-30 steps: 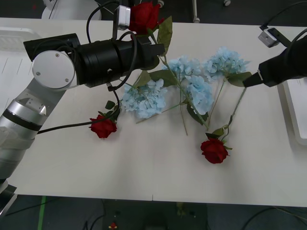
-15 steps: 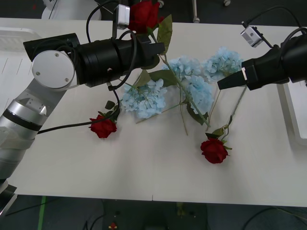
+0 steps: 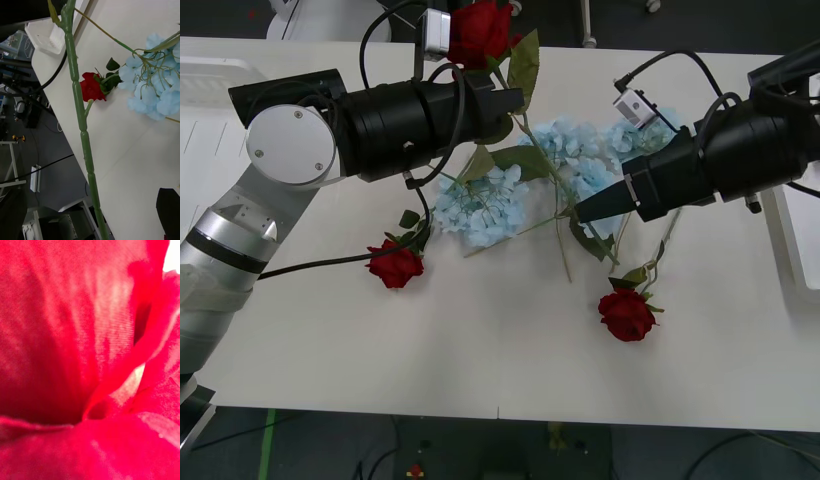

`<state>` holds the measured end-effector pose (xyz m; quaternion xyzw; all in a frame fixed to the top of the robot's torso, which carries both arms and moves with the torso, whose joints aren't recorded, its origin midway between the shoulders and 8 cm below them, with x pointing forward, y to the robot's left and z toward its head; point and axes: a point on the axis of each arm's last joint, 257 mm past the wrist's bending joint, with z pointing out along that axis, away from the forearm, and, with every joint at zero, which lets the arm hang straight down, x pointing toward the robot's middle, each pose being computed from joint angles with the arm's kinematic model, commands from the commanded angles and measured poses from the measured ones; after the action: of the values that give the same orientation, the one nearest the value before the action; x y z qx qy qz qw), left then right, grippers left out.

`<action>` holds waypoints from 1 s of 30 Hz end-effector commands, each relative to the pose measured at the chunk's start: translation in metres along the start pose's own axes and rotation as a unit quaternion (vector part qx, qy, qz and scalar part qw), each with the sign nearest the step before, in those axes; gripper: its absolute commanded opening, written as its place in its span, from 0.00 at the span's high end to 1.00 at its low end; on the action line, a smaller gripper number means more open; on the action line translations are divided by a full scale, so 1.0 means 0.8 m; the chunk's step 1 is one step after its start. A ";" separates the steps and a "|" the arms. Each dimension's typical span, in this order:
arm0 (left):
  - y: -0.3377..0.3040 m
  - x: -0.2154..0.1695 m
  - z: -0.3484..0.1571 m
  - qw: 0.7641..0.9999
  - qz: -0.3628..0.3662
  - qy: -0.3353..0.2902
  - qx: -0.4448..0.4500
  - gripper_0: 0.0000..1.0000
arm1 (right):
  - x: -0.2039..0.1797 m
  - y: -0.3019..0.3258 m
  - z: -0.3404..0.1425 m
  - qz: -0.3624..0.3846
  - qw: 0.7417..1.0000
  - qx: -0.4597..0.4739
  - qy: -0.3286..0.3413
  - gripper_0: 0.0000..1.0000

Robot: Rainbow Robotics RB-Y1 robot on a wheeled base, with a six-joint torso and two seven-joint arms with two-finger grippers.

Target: Put the red flowers into the right box and the blue flowers into the left box

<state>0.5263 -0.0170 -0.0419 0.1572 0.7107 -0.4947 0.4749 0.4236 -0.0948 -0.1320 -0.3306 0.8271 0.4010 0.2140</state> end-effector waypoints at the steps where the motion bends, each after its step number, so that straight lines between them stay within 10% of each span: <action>1: -0.044 -0.022 0.014 0.999 -0.001 -0.011 0.033 1.00 | 0.023 0.014 0.026 0.006 0.999 -0.016 0.027 0.00; 3: -0.043 -0.021 0.014 0.999 -0.002 -0.011 0.032 1.00 | 0.027 0.014 0.029 0.005 0.999 -0.016 0.032 0.03; 10: -0.042 -0.020 0.013 0.999 -0.005 -0.012 0.033 1.00 | 0.031 0.013 0.038 0.020 0.999 -0.016 0.036 0.92; 25: -0.045 -0.021 0.013 0.999 -0.014 -0.013 0.037 0.99 | 0.020 0.010 0.041 0.039 0.999 -0.011 0.019 1.00; 26: -0.045 -0.021 0.013 0.999 -0.013 -0.013 0.036 0.84 | 0.020 0.009 0.041 0.039 0.999 -0.009 0.020 1.00; 28: -0.045 -0.022 0.013 0.999 -0.015 -0.014 0.037 0.22 | 0.021 0.007 0.041 0.039 0.999 -0.006 0.020 1.00; 30: -0.039 -0.021 0.010 0.999 -0.017 -0.014 0.032 0.00 | 0.022 0.003 0.042 0.040 0.999 0.001 0.022 1.00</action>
<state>0.5256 -0.0176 -0.0382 0.1519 0.7069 -0.5030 0.4736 0.4171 -0.0855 -0.1588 -0.3183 0.8426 0.3925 0.1865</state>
